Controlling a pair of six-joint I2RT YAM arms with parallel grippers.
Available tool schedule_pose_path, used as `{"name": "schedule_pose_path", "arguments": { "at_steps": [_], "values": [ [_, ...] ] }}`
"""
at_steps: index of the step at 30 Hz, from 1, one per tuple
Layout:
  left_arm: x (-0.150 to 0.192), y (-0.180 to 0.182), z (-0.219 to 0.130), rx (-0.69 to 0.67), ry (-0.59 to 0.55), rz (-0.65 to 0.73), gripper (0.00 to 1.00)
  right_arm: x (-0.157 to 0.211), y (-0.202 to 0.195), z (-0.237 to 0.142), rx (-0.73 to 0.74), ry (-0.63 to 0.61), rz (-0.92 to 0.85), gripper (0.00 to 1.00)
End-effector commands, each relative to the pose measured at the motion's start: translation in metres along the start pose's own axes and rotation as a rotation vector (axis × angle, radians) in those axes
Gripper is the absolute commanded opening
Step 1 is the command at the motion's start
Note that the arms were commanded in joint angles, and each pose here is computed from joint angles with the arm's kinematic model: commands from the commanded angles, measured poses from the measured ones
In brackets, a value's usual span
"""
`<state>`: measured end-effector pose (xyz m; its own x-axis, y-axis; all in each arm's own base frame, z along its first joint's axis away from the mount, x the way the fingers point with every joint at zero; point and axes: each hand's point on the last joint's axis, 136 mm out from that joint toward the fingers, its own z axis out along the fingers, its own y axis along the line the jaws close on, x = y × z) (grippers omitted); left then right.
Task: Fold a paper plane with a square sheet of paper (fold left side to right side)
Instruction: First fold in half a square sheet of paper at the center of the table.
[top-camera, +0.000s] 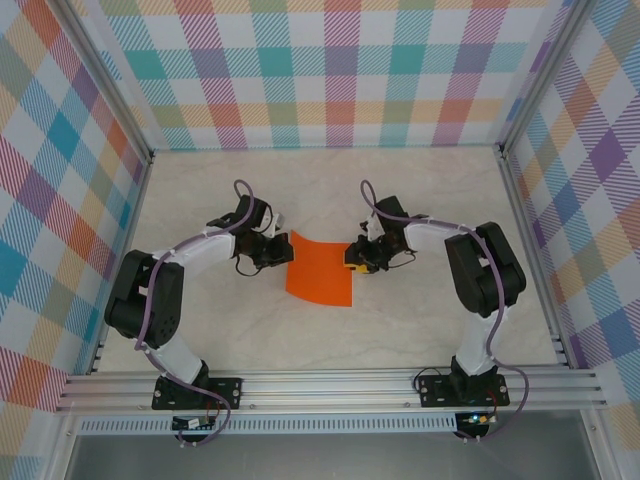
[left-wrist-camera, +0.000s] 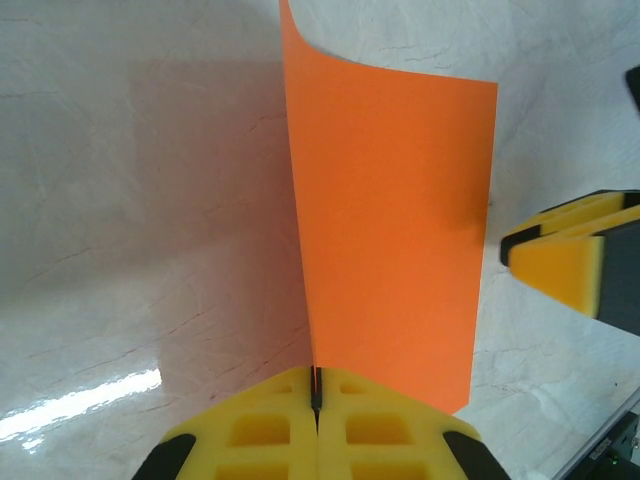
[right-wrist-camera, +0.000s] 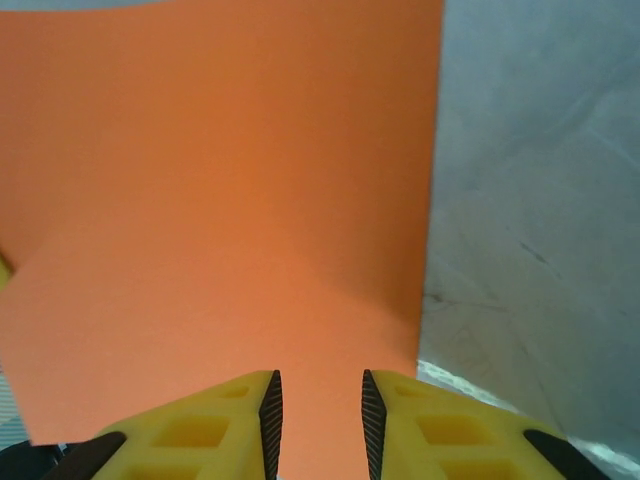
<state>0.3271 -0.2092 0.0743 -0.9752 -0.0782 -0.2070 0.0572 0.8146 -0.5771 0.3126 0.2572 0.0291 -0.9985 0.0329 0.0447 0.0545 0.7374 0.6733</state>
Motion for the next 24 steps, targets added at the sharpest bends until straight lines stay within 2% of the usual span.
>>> {"name": "schedule_pose_path", "arguments": {
  "at_steps": [1,6,17,24],
  "values": [
    [-0.002,-0.008,-0.002,0.027,0.009,0.027,0.0,-0.003,0.002,0.009,-0.003,0.012,-0.002,0.29],
    [-0.002,-0.019,-0.003,0.063,0.007,0.042,0.05,-0.001,-0.014,0.015,0.054,0.027,0.018,0.27],
    [-0.005,-0.08,0.008,0.26,-0.001,0.072,0.41,0.004,-0.031,0.018,0.125,0.051,0.019,0.27],
    [0.001,-0.094,0.028,0.287,0.035,0.078,0.5,0.004,-0.031,0.019,0.124,0.047,0.019,0.27]
  ]
}}
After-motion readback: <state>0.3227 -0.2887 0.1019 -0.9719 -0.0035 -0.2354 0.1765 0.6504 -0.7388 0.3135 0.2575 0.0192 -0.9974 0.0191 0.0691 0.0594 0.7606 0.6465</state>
